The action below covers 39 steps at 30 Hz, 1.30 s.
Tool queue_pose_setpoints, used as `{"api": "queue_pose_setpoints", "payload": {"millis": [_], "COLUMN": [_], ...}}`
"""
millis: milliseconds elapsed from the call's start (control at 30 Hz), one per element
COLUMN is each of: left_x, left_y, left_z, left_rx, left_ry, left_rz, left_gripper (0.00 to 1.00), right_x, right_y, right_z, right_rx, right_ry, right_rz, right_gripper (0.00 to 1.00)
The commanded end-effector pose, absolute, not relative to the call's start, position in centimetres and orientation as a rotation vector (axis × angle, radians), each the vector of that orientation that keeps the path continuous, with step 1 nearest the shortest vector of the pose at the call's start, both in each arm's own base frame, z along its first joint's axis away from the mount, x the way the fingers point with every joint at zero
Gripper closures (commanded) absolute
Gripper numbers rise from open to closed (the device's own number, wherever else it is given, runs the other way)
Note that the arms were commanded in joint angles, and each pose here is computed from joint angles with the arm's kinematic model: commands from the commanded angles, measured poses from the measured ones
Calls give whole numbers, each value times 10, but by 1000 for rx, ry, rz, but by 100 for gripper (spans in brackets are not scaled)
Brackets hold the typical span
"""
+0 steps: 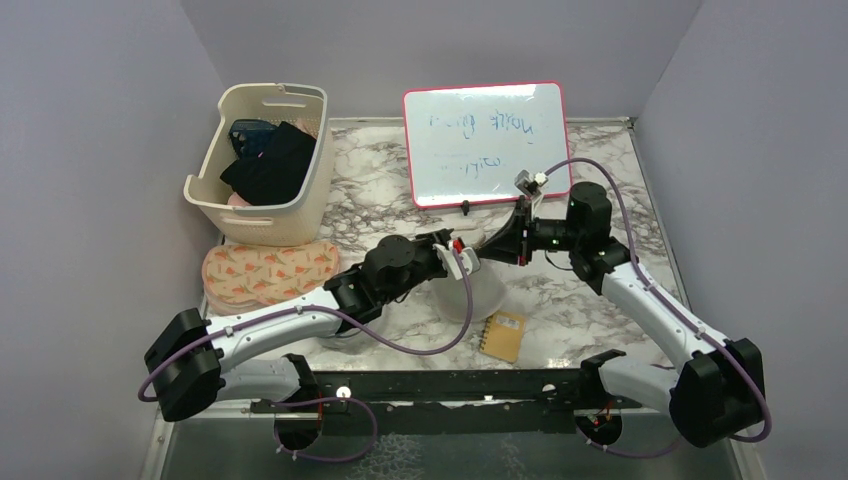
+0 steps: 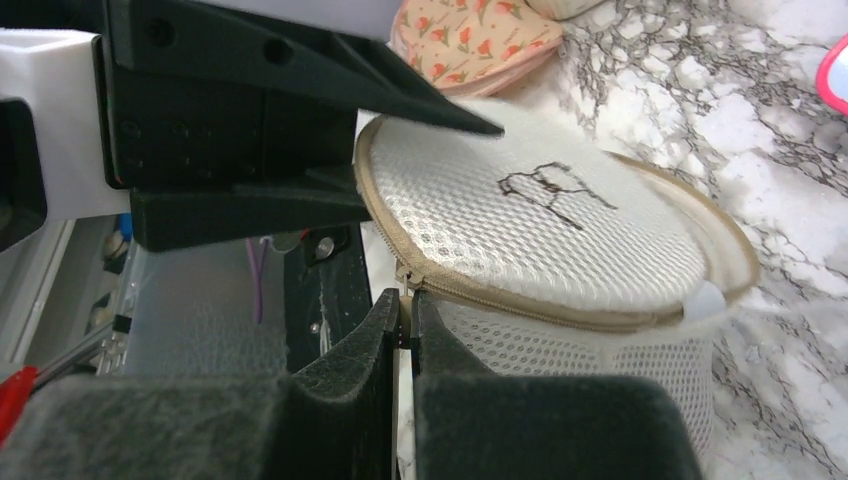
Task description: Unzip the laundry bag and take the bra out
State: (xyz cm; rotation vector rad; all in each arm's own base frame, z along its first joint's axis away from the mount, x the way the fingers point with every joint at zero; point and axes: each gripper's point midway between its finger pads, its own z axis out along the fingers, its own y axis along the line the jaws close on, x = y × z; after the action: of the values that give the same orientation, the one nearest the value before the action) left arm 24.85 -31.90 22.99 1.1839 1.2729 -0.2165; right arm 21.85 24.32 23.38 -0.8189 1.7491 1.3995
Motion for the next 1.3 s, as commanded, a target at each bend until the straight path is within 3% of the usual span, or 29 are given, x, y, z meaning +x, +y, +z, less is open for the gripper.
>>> {"api": "queue_pose_setpoints", "payload": {"millis": [0,133,800,1267], "left_x": [248,249,252,242], "left_y": [-322,-315,-275,-268], "left_z": [257,265,301,319], "left_rx": [1138,1114,1062,1043], "left_ry": [1228,1215,1113,1060], "left_rz": [-236,-209,-2,-24], "left_gripper": [84,100,100,100], "right_x": [211,218,260,293], "right_y": [246,243,214,213], "right_z": [252,247,232,183], "right_rx": [-896,-843,-666,-584], "right_ry": [1674,1707,1816,1962], "right_rz": [1387,1335,1251,1193], "right_gripper": [99,99,99,99]}}
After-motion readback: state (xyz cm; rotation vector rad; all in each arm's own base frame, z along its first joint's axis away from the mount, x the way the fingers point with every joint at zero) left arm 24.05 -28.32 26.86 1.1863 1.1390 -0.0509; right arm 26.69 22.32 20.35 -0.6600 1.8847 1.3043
